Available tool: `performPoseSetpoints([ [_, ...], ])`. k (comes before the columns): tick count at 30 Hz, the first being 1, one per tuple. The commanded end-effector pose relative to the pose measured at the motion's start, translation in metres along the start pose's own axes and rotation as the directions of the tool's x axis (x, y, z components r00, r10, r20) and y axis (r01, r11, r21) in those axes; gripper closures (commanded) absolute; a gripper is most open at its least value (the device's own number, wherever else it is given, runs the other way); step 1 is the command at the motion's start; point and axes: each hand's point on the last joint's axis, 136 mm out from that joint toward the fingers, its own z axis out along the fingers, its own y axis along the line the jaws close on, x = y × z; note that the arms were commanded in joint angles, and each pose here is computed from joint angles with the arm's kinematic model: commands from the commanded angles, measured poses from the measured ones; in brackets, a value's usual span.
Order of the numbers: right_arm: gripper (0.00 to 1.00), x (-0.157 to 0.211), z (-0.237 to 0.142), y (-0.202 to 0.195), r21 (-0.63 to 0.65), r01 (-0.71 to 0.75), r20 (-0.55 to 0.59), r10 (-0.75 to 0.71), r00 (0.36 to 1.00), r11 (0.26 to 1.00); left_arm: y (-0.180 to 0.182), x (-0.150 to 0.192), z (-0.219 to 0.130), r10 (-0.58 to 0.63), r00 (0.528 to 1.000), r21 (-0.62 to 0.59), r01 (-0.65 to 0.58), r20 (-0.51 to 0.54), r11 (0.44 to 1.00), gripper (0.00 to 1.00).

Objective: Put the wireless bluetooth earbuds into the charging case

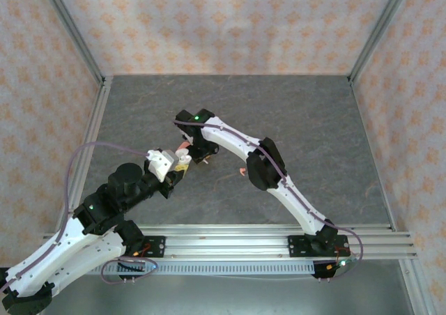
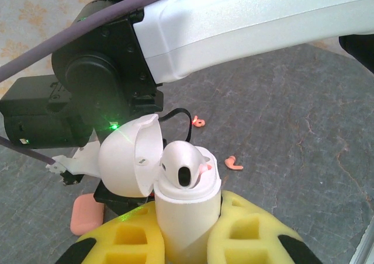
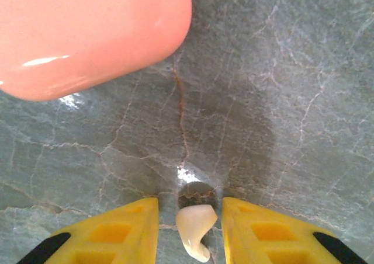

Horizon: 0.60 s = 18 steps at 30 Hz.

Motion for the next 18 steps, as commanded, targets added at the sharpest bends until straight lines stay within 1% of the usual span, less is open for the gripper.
performPoseSetpoints([
  [1, 0.66, 0.005, 0.011, -0.004, 0.033, -0.020, -0.034, 0.022, 0.999, 0.999, -0.001, -0.001, -0.003, -0.011, 1.000, 0.004, 0.011, 0.010, 1.000, 1.00],
  [6, 0.67, 0.012, 0.012, -0.006, 0.043, -0.024, -0.064, 0.027, 0.998, 0.999, 0.000, -0.002, -0.003, -0.011, 1.000, 0.002, 0.011, 0.010, 1.000, 1.00],
  [11, 0.75, 0.015, 0.008, -0.010, 0.068, -0.034, -0.068, 0.038, 0.997, 0.997, -0.001, -0.003, -0.002, -0.009, 1.000, 0.005, 0.009, 0.016, 1.000, 1.00],
  [14, 0.76, 0.012, -0.004, -0.013, 0.088, -0.049, -0.042, 0.053, 0.998, 0.995, -0.001, -0.005, -0.003, -0.010, 1.000, 0.003, 0.010, 0.021, 1.000, 1.00],
  [18, 0.78, 0.005, -0.027, -0.022, 0.128, -0.085, 0.024, 0.083, 0.996, 0.988, -0.001, -0.011, -0.002, -0.013, 0.999, 0.007, 0.013, 0.037, 1.000, 1.00],
])
